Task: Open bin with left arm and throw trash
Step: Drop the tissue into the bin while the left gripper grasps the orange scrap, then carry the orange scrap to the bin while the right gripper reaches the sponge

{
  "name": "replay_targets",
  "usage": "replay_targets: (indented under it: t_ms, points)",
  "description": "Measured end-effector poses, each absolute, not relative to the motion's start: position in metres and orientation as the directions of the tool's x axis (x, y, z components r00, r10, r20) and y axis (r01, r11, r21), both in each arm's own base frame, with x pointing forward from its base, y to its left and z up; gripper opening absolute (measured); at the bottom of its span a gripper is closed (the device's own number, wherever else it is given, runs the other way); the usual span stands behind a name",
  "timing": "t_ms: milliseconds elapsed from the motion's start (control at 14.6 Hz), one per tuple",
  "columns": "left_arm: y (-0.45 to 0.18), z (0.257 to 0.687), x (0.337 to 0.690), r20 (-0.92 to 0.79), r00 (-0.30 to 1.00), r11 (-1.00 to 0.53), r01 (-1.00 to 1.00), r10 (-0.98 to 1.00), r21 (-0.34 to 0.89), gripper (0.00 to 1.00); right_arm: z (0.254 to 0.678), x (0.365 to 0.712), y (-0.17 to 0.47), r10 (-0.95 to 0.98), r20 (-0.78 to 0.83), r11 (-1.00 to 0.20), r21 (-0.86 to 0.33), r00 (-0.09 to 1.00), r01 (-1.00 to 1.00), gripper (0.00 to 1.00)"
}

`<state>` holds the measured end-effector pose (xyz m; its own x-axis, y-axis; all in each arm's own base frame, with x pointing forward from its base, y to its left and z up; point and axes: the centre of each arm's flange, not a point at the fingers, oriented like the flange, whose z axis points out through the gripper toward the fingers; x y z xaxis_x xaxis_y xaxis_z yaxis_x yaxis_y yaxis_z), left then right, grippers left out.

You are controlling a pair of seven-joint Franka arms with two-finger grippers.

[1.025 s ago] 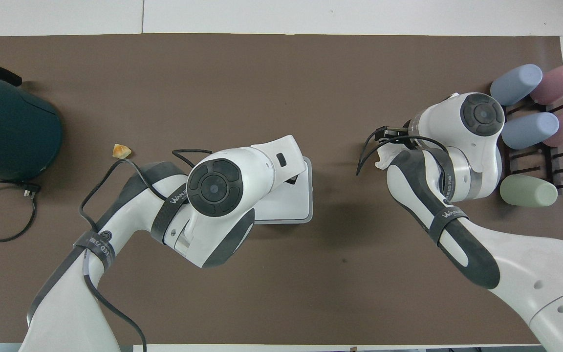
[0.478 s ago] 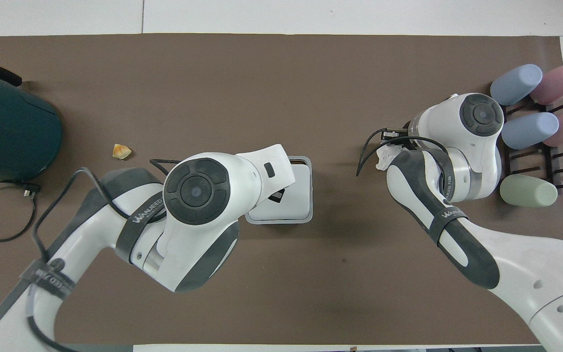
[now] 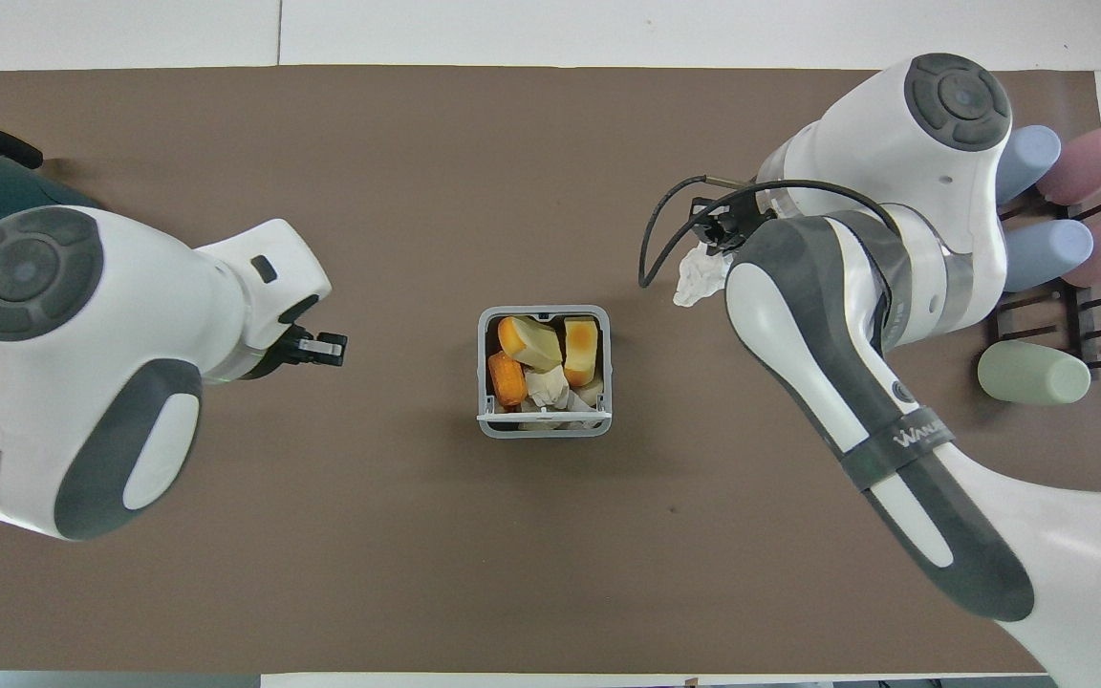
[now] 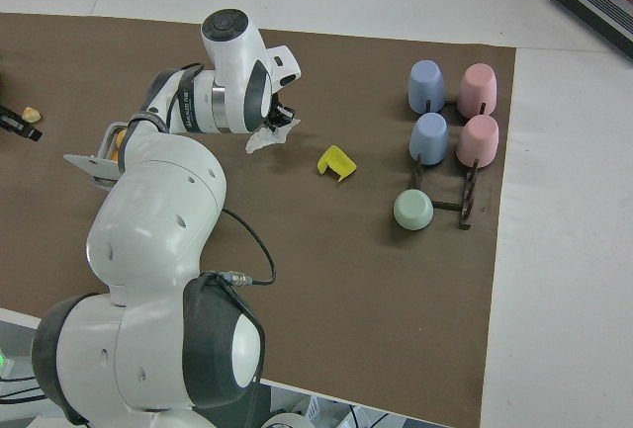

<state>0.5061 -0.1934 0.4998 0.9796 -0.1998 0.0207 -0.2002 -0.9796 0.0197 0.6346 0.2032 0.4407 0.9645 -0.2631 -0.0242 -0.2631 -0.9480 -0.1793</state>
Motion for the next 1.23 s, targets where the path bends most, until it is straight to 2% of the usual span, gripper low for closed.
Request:
replay_targets:
  t_ms: [273, 478, 547, 820, 888, 1025, 1093, 1161, 1230]
  points:
    - [-0.103, 0.482, 0.547, 0.075, 0.995, -0.997, -0.068, -0.066, 0.024, 0.63, 0.46, 0.596, 0.31, -0.378, -0.069, -0.898, -0.213, 0.923, -0.384, 0.05]
    - [-0.068, 0.439, 0.574, 0.101, 0.993, -0.998, -0.063, -0.061, 0.02, 0.95, 0.456, 0.567, 0.361, -0.409, -0.096, -0.885, -0.202, 0.908, -0.42, 0.05]
    - [-0.063, 0.422, 0.582, 0.105, 0.993, -0.998, -0.059, -0.057, 0.019, 1.0, 0.454, 0.562, 0.369, -0.416, -0.098, -0.881, -0.201, 0.904, -0.427, 0.05]
    - [-0.063, 0.351, 0.599, 0.122, 0.99, -0.998, -0.066, -0.064, 0.017, 1.0, 0.431, 0.556, 0.369, -0.425, -0.095, -0.878, -0.199, 0.9, -0.435, 0.05]
    - [-0.064, 0.336, 0.6, 0.126, 0.99, -0.997, -0.069, -0.067, 0.016, 1.0, 0.426, 0.555, 0.367, -0.428, -0.092, -0.876, -0.201, 0.899, -0.438, 0.11]
    - [-0.064, 0.31, 0.6, 0.118, 0.99, -0.997, -0.075, -0.072, 0.015, 0.95, 0.42, 0.551, 0.366, -0.429, -0.092, -0.877, -0.197, 0.898, -0.439, 0.3]
    - [-0.063, 0.301, 0.599, 0.107, 0.992, -0.997, -0.075, -0.073, 0.015, 0.86, 0.422, 0.551, 0.365, -0.43, -0.09, -0.876, -0.198, 0.898, -0.439, 0.37]
    - [-0.063, 0.295, 0.598, 0.097, 0.993, -0.997, -0.075, -0.073, 0.014, 0.74, 0.426, 0.552, 0.363, -0.433, -0.085, -0.874, -0.203, 0.897, -0.441, 0.52]
    - [-0.063, 0.296, 0.597, 0.098, 0.992, -0.997, -0.076, -0.074, 0.015, 0.62, 0.434, 0.553, 0.36, -0.437, -0.079, -0.872, -0.21, 0.896, -0.443, 0.62]
